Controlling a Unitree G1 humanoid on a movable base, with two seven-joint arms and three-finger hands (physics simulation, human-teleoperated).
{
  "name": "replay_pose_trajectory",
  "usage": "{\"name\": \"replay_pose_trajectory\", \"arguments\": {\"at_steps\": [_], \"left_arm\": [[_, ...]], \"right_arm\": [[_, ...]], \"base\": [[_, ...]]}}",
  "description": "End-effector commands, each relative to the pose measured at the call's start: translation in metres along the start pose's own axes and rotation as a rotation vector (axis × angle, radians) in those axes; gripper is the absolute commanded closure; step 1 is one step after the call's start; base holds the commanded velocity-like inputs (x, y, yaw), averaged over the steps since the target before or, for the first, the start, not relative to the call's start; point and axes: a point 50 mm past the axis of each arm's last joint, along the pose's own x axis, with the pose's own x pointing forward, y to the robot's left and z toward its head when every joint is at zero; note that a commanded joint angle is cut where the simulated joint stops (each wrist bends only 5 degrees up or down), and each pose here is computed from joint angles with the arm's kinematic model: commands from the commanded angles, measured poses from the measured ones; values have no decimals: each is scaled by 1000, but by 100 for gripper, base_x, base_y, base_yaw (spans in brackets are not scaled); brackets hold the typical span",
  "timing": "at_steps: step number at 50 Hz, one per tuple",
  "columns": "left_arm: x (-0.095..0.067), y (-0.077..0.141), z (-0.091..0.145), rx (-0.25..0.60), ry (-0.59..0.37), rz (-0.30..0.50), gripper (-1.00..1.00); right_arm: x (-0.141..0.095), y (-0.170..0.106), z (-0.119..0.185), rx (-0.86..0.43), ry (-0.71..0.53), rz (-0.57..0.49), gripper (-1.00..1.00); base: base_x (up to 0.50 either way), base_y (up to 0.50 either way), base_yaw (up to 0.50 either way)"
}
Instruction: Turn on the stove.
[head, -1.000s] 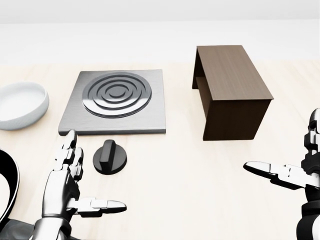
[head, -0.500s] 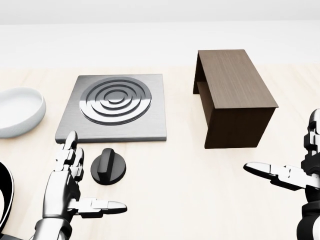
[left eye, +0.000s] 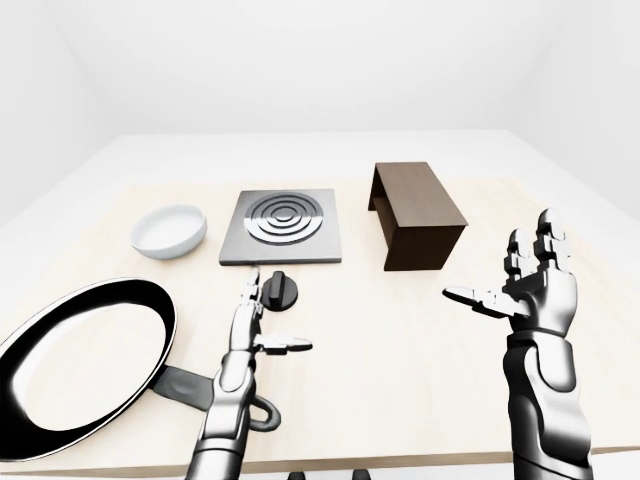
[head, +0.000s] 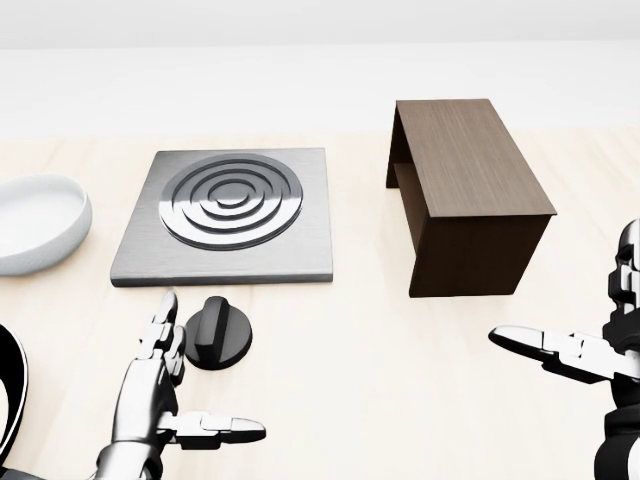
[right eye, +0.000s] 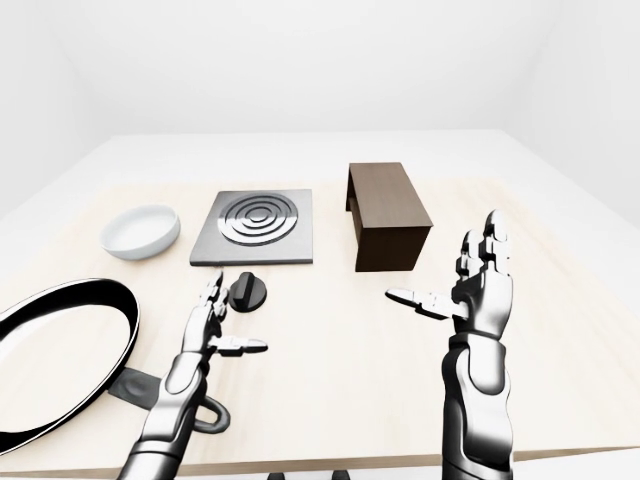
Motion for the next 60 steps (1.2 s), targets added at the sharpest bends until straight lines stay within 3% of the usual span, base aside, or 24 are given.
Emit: {"name": "replay_pose_trajectory", "arguments": {"at_steps": [1, 20, 52, 53, 60], "left_arm": [[0, -5, -15, 9, 67, -14, -100], [-1, -8, -20, 14, 88, -25, -100], [-20, -33, -1, 21, -16, -109, -100], [-17, -67, 15, 58, -81, -205, -100], [-15, -77, 22, 64, -102, -235, -100]], "right_arm": [[0, -1, -1, 3, 6, 1, -100], [-1, 0, -5, 1, 23, 6, -100], [0, 0, -6, 1, 28, 8, -100], [-1, 0, -8, 6, 37, 10, -100], [-1, 0, -5, 10, 22, 11, -100]], "base": [[0, 0, 0], [0, 0, 0], [0, 0, 0], [0, 0, 0], [0, 0, 0]]}}
